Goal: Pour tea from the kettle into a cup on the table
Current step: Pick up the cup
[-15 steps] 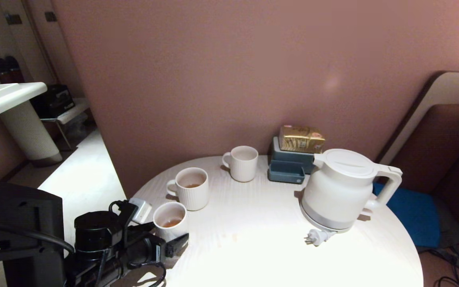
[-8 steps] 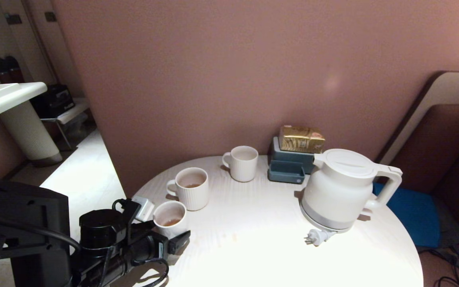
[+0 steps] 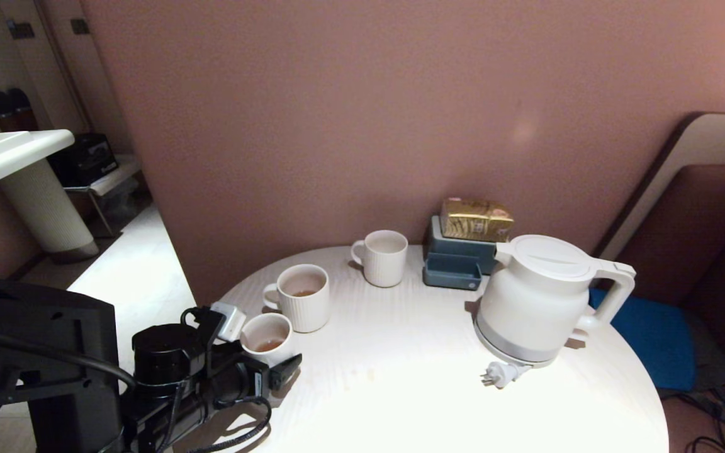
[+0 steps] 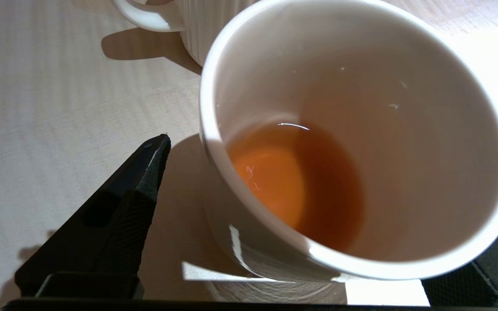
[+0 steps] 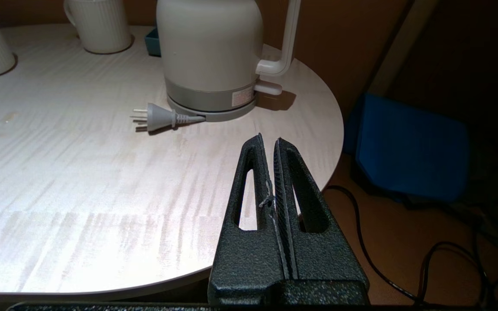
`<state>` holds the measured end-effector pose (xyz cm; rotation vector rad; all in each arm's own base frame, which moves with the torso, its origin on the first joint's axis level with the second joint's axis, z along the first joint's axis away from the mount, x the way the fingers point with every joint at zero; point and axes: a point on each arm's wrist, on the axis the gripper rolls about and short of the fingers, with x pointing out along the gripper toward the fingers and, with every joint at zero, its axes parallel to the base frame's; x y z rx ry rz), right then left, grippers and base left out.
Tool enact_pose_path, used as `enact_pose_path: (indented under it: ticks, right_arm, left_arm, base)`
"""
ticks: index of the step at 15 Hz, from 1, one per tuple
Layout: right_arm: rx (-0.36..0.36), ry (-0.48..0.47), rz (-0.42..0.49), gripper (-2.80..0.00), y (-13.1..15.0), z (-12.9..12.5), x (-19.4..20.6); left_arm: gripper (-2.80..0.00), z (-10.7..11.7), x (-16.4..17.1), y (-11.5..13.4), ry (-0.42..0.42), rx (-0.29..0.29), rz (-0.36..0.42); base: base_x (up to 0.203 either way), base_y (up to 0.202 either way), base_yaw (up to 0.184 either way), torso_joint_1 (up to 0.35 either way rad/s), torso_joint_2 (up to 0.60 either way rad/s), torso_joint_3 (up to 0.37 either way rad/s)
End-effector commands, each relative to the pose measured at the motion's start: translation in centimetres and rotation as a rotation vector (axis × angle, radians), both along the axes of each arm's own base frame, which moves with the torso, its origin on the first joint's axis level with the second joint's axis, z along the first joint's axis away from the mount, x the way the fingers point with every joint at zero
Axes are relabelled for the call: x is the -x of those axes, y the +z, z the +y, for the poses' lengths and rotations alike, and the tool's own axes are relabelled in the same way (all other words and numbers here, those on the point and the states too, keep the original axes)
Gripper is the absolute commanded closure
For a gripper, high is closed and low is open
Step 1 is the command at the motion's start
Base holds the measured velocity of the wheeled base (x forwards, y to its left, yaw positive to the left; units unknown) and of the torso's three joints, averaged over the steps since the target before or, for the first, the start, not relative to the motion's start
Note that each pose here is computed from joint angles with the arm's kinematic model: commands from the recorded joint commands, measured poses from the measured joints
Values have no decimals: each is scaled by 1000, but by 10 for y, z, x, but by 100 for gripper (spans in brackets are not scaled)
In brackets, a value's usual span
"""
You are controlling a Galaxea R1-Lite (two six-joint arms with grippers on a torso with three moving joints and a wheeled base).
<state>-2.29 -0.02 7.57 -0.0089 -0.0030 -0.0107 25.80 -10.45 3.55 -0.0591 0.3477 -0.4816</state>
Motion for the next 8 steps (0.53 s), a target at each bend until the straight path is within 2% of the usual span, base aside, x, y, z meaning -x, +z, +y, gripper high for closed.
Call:
enact_pose_path:
  ticks: [1, 8]
  right_arm:
    - [0, 0, 1, 0, 0, 0, 0]
    - [0, 0, 1, 0, 0, 0, 0]
  left_arm:
    - [-280, -1, -2, 5, 0, 18, -46]
    - [-280, -1, -2, 5, 0, 15, -49]
  base:
    - [0, 0, 0, 0, 0, 0]
    - [0, 0, 0, 0, 0, 0]
